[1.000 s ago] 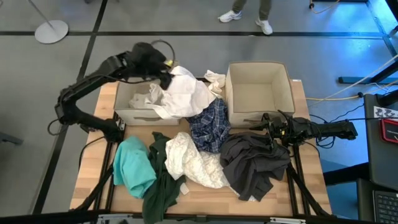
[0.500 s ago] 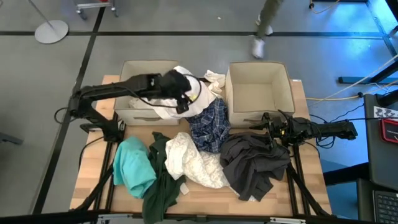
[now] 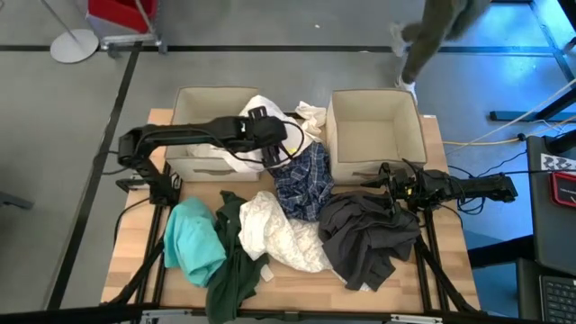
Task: Sort clothes
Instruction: Put the white shirt into the left brown bin
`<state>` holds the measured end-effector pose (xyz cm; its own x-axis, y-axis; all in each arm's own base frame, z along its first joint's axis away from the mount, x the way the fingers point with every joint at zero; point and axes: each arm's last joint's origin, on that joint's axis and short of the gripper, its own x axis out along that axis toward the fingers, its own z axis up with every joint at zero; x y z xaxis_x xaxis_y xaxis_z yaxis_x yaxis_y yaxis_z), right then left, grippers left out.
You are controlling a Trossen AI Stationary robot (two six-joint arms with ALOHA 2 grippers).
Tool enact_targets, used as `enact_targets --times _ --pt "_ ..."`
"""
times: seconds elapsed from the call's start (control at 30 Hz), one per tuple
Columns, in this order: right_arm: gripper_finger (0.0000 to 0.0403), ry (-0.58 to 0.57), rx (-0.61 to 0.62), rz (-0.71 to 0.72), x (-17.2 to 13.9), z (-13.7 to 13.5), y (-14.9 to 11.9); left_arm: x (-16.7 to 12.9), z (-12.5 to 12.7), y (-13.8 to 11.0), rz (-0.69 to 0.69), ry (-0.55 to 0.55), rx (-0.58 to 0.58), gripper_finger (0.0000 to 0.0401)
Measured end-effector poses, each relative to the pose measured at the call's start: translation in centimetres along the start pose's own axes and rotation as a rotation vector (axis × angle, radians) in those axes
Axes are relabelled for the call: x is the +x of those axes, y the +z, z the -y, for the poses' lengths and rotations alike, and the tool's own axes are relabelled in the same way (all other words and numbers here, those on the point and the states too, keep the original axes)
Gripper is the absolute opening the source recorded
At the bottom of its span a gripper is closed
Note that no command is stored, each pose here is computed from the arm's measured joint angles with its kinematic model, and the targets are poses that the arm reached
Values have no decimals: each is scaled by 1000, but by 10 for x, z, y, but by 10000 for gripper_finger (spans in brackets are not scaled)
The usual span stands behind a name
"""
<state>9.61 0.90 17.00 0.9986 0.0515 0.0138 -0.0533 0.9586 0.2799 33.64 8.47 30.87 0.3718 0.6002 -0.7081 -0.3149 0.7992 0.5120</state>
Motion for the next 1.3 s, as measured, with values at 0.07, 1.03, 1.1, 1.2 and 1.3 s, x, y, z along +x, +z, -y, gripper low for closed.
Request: enact_targets --times 0.07,1.03,1.1,1.2,1.3 --pt "209 0 0 0 0 0 0 5 2 0 -15 0 13 243" --pt "209 -1 0 -2 0 0 0 -14 -10 -5 -41 180 131 2" --pt "209 -1 0 -2 0 0 0 -32 -22 -6 16 196 83 1" --pt "209 -1 0 -2 0 0 0 -62 -40 -12 88 247 17 1" --pt "209 -1 0 -1 0 0 0 -95 -60 -23 147 338 -49 1"
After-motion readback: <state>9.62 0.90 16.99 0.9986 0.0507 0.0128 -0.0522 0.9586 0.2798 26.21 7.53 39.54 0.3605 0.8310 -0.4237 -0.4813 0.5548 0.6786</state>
